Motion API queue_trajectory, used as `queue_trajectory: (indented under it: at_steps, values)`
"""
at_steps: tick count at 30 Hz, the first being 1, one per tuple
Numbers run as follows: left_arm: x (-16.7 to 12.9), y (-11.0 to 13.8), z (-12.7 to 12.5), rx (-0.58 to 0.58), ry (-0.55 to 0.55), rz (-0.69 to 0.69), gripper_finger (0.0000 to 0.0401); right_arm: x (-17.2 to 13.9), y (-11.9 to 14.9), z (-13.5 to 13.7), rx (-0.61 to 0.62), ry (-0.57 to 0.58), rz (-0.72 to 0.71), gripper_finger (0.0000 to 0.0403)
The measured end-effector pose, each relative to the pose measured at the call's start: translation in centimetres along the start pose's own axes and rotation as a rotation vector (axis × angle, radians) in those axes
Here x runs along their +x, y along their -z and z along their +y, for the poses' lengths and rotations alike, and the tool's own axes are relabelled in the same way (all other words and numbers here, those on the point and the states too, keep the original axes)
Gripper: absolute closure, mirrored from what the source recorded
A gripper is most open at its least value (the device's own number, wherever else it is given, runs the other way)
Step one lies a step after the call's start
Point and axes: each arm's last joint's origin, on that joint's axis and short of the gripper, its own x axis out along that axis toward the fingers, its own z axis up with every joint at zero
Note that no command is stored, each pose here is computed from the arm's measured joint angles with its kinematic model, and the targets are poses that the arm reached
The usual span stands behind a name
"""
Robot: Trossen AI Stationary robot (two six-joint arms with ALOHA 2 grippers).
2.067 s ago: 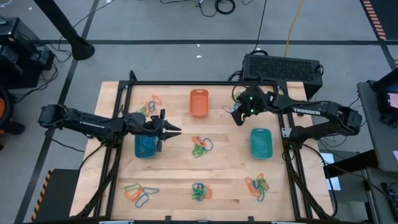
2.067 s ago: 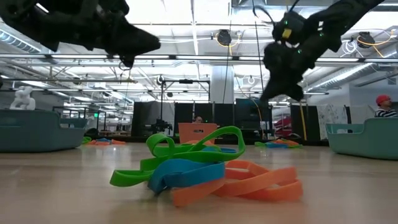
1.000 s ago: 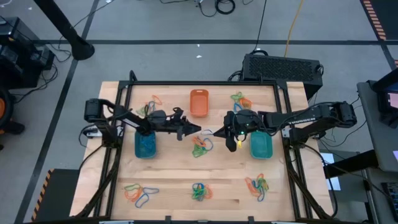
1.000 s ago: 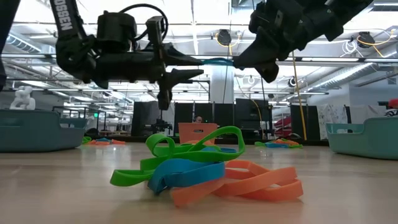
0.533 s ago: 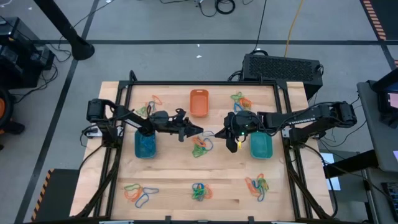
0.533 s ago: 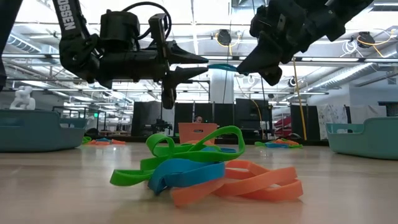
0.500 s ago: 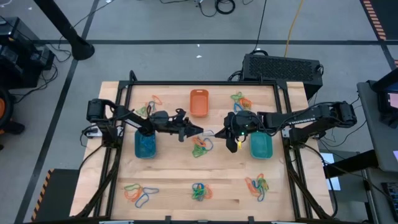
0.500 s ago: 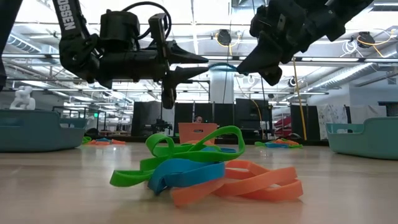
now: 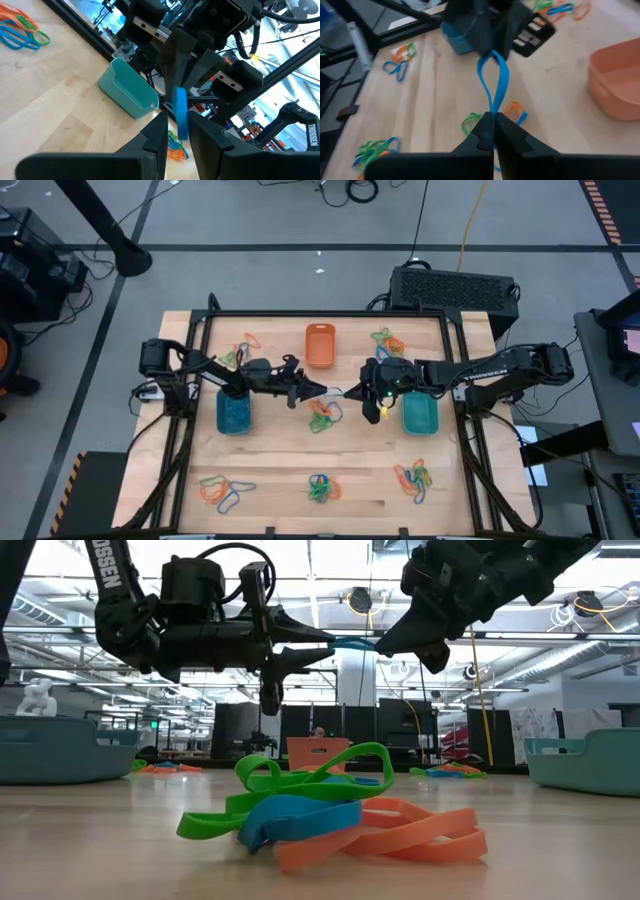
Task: Sort rubber bands into baskets
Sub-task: Put the blue rubber band into the blue bin
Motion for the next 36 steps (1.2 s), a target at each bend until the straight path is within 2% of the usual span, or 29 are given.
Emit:
queue_trajectory:
  at_steps: [11,14,18,25,29,33,36]
  values:
    - [0.0,0.0,0.0,0.049,-0.015,-0.013,0.0324,0.0,-0.1,-0.2,0.003,0.005,-0.002,0.0403]
    - [0.0,0.0,0.1,0.049,-0.019,-0.009,0.0343,0.0,-0.1,-0.2,0.003,0.005,-0.002,0.0403]
    - [0.0,0.0,0.1,0.073,-0.02,-0.008,0.0389,0.0,-0.1,-0.2,-0.017,0.004,-0.002,0.0403]
    - [0.0,0.2,0.3,0.091,-0.037,0.01,0.0398,0.0,-0.1,-0.1,-0.067,0.003,-0.007,0.0398]
    - [0.0,0.2,0.3,0.097,-0.026,0.021,0.0399,0.0,-0.2,-0.1,-0.099,0.0,-0.017,0.037]
    - [-0.3,-0.4,-0.2,0.101,0.059,0.066,0.0399,0.0,-0.3,-0.1,-0.136,-0.002,-0.027,0.0324]
    - [-0.5,-0.9,-0.8,0.093,0.077,0.091,0.04,0.0,-0.3,-0.1,-0.156,-0.002,-0.029,0.0288]
